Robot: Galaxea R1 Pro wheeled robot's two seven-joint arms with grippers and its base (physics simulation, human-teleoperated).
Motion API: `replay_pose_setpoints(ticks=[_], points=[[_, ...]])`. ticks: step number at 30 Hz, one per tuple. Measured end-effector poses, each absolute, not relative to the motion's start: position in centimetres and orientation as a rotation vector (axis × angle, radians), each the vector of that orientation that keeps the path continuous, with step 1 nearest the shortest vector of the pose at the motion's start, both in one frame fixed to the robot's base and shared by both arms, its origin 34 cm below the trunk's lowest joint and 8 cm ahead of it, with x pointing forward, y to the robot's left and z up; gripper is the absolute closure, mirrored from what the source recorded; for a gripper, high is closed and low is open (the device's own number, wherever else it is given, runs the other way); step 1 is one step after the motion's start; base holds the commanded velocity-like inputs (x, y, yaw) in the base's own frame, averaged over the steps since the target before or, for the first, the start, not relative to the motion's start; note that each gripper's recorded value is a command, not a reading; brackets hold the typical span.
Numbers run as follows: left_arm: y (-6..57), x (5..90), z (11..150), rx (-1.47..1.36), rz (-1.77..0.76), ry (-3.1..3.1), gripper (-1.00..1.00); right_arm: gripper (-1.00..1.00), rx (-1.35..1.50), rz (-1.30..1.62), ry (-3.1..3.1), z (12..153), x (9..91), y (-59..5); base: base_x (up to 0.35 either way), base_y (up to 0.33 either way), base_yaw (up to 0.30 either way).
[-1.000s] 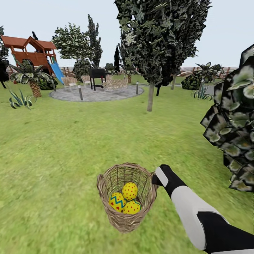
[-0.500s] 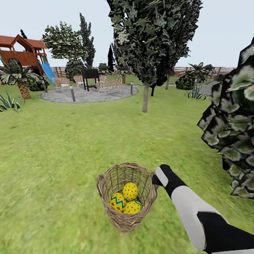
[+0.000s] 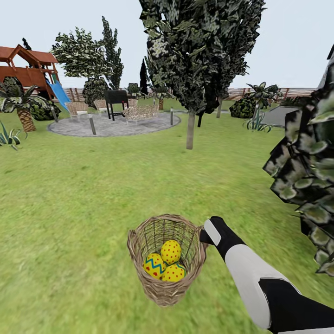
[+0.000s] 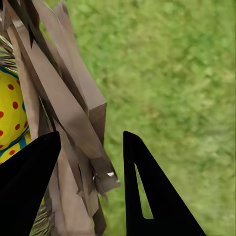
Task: Take the three Easter eggs out of the wicker basket on the lawn in the garden, then place them on the lawn next to a single tree (choose any tree) so that all three eggs are next to the same tree and none are left in the basket.
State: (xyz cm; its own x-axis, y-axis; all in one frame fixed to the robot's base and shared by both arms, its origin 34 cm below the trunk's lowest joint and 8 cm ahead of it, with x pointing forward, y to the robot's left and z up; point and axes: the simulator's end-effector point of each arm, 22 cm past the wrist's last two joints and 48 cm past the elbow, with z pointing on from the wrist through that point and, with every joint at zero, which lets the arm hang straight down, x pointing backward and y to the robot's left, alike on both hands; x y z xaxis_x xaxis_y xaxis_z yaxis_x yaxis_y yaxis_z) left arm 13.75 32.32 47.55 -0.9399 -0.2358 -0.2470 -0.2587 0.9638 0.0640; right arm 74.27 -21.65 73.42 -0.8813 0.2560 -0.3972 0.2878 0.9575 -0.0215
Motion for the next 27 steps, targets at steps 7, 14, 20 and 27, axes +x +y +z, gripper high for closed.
replay_pose_setpoints(ticks=[7, 14, 20, 27], points=[[32.29, 13.75, 47.55, -0.367, 0.139, 2.875, -1.0, 1.0, 0.393, -0.111, 2.71, 73.42, 74.27, -21.62, 0.339, 0.0, 0.0], [32.19, 13.66, 47.54, -0.369, 0.138, 2.877, -1.0, 1.0, 0.393, -0.11, 2.71, 73.42, 74.28, -21.62, 0.339, 0.0, 0.0], [32.19, 13.62, 47.54, -0.37, 0.138, 2.877, -1.0, 1.0, 0.392, -0.111, 2.71, 73.43, 74.28, -21.62, 0.339, 0.0, 0.0], [32.28, 13.61, 47.55, -0.371, 0.141, 2.877, -1.0, 1.0, 0.392, -0.111, 2.71, 73.42, 74.27, -21.62, 0.339, 0.0, 0.0]])
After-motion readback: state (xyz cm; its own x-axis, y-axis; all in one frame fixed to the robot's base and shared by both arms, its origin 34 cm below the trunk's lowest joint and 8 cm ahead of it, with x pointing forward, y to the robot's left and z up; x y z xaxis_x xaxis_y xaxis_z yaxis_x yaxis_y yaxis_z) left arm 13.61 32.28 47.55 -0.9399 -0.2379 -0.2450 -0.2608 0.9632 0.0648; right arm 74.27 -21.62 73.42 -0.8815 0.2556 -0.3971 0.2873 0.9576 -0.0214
